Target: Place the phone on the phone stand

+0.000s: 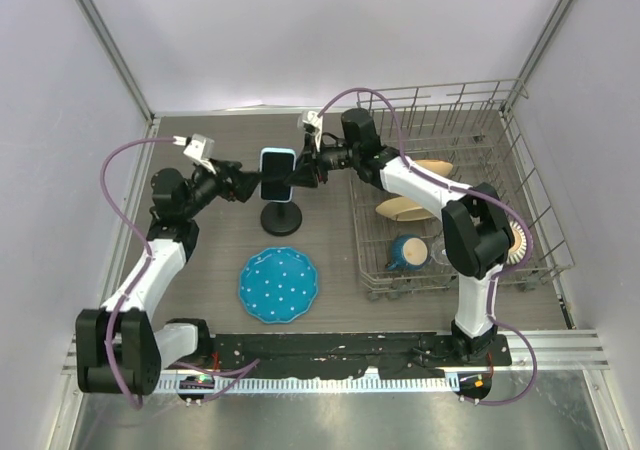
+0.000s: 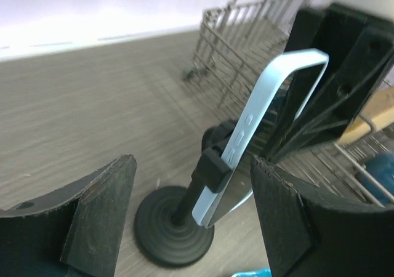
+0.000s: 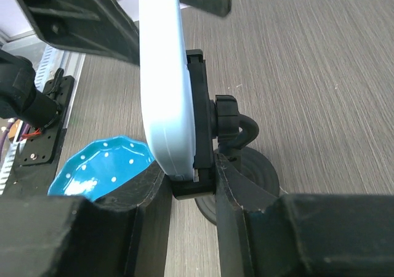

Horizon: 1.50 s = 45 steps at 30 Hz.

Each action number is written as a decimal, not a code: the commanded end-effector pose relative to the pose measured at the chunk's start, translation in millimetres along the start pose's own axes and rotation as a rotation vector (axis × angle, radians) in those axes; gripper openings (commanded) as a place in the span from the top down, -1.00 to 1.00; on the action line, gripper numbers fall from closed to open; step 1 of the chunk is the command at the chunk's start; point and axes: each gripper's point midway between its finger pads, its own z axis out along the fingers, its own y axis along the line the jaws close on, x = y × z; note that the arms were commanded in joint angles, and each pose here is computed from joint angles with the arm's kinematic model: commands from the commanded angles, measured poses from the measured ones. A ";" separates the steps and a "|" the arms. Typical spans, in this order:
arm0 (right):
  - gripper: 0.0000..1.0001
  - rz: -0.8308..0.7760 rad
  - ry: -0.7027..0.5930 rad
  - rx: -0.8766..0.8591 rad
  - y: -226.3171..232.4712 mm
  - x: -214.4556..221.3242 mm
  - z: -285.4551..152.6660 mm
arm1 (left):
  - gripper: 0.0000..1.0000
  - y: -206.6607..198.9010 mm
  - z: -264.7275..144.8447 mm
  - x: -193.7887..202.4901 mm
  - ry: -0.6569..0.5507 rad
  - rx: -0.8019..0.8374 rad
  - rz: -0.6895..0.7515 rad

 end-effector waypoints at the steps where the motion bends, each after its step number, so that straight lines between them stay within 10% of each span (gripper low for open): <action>1: 1.00 -0.037 -0.008 -0.070 6.2 -25.4 -9.1 | -0.58 -21.0 9.3 14.6 0.073 0.244 -0.034; 16: 1.00 -0.024 0.001 -0.069 -2.5 -20.4 -5.6 | 0.09 -31.0 22.1 23.0 0.107 0.422 -0.070; 22: 1.00 -0.039 -0.010 -0.022 -6.6 -27.0 -8.2 | 1.00 -21.8 27.8 34.7 0.146 0.368 -0.036; 27: 1.00 -0.069 -0.080 0.174 -22.2 -38.4 -13.4 | 1.00 6.8 28.5 53.9 0.187 0.001 0.166; 33: 1.00 -0.092 -0.131 0.191 -14.7 -52.6 -17.5 | 1.00 -7.1 36.0 55.8 0.160 0.075 0.068; 37: 1.00 -0.088 -0.087 0.123 -11.3 -46.6 -13.1 | -0.19 -7.1 29.6 62.5 0.207 0.112 0.031; 45: 1.00 -0.076 -0.067 0.055 -6.7 -40.7 -7.8 | -0.30 -18.7 21.4 82.8 0.285 0.228 -0.035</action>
